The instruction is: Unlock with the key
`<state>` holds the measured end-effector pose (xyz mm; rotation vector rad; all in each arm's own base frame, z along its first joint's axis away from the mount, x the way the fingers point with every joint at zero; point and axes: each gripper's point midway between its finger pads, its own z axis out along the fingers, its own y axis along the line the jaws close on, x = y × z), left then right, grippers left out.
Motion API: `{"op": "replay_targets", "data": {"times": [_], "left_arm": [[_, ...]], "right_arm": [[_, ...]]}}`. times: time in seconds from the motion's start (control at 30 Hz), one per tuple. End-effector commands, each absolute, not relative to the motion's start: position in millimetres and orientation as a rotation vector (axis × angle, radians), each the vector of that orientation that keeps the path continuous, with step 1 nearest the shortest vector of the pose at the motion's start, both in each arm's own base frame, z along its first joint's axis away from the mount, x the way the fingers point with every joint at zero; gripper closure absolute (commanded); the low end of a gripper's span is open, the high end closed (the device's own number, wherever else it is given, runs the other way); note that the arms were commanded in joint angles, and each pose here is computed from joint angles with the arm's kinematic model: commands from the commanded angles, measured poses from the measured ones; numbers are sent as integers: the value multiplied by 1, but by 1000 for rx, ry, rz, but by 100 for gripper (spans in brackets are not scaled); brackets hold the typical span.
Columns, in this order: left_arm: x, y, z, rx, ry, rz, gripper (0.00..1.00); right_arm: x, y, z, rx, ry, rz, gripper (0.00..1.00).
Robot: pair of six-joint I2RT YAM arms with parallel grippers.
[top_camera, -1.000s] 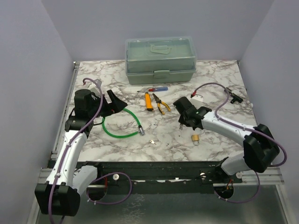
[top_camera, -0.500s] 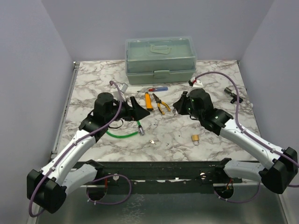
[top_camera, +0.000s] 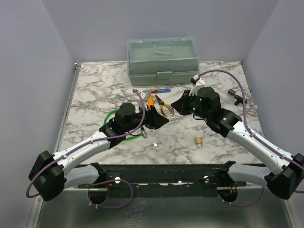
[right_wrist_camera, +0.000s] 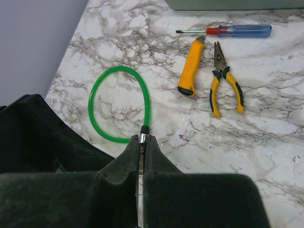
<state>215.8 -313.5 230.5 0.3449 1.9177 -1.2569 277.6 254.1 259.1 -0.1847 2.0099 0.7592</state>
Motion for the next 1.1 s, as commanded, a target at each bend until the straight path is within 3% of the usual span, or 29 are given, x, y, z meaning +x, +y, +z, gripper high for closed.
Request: {"op": "replay_targets", "data": {"times": [0.0, 0.37, 0.9, 1.07], "left_arm": [[231, -324, 251, 317, 1803, -1212, 56], [238, -333, 259, 316, 1760, -1191, 63], [241, -342, 263, 301, 1751, -1183, 63], [239, -344, 267, 308, 1746, -1201, 56]], "right_arm": [[267, 260, 278, -220, 1981, 839, 100], [259, 259, 275, -229, 2001, 860, 100], [255, 262, 270, -246, 2022, 875, 100], [256, 260, 267, -236, 2029, 859, 100]]}}
